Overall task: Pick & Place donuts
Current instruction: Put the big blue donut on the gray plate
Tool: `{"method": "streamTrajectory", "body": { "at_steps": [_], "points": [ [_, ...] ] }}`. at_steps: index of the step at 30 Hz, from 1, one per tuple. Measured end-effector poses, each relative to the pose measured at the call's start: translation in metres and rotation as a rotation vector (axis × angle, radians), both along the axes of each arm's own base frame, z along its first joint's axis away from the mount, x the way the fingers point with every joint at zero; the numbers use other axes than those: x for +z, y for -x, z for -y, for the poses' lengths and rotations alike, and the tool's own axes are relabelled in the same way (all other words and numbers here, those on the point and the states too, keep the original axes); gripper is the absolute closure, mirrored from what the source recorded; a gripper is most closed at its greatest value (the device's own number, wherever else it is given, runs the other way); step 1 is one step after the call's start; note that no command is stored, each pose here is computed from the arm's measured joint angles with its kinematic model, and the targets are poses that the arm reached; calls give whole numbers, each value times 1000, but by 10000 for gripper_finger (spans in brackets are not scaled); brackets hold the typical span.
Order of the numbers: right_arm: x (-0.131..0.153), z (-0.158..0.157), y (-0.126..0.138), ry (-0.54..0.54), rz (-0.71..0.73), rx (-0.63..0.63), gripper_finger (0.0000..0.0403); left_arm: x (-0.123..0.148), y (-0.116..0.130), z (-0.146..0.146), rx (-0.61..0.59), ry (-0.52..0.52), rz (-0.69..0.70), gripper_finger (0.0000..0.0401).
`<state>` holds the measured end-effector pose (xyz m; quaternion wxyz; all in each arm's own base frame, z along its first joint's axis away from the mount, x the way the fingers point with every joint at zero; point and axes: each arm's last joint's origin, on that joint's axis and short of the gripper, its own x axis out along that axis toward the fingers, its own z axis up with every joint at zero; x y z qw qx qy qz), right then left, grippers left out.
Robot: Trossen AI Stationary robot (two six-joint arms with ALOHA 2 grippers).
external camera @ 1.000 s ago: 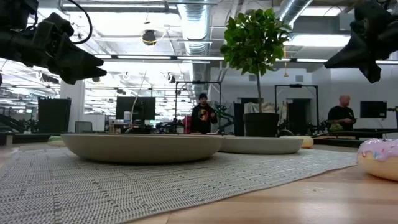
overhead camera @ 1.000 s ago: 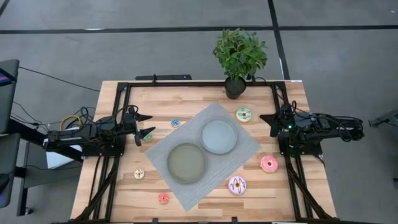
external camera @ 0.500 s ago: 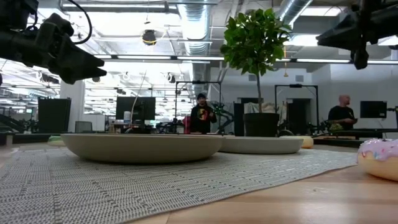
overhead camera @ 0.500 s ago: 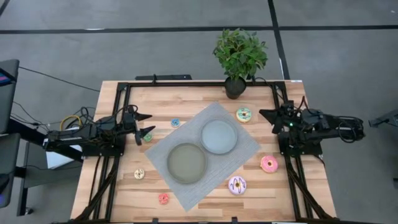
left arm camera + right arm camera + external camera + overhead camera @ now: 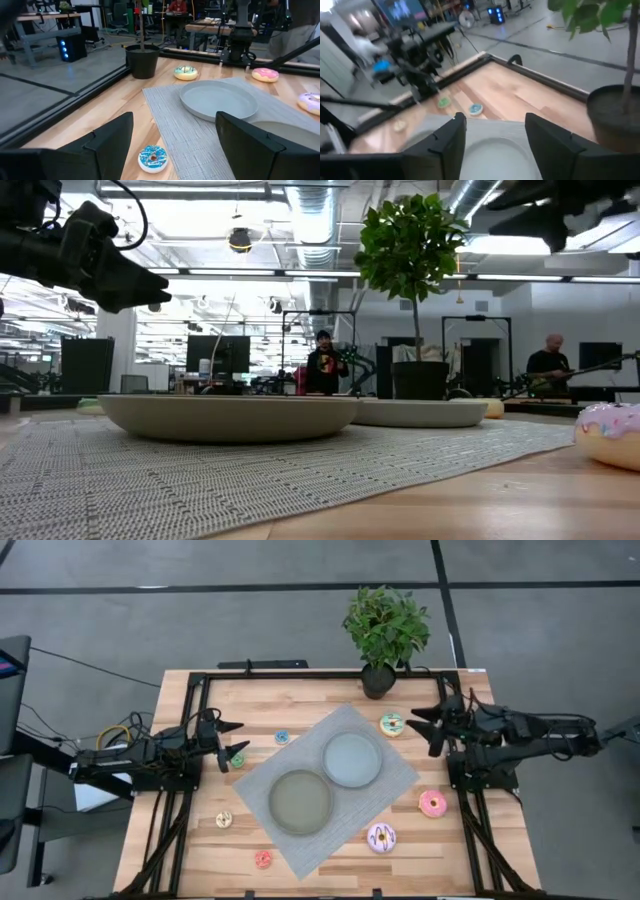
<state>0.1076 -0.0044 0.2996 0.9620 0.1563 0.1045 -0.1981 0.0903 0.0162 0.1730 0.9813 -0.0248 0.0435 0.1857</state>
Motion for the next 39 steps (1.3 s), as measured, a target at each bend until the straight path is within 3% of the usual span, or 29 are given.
{"method": "streamTrajectory", "body": {
  "at_steps": [8, 15, 21, 28, 39],
  "points": [
    [24, 0, -22, 34, -300, -25, 214, 0, 0, 0, -1, -12, -5, 124],
    [24, 9, -54, 32, -568, -90, 230, 0, 0, 0, -1, -12, -5, 124],
    [10, 26, -76, 1, -809, -170, 222, 0, 0, 0, -1, -12, -5, 124],
    [-17, 47, -93, -137, -1036, -183, 183, 0, 0, 0, -2, -12, -6, 124],
    [-54, 71, -115, -251, -1221, -221, 133, 0, 0, 0, -2, -13, -7, 124]
  ]
}}
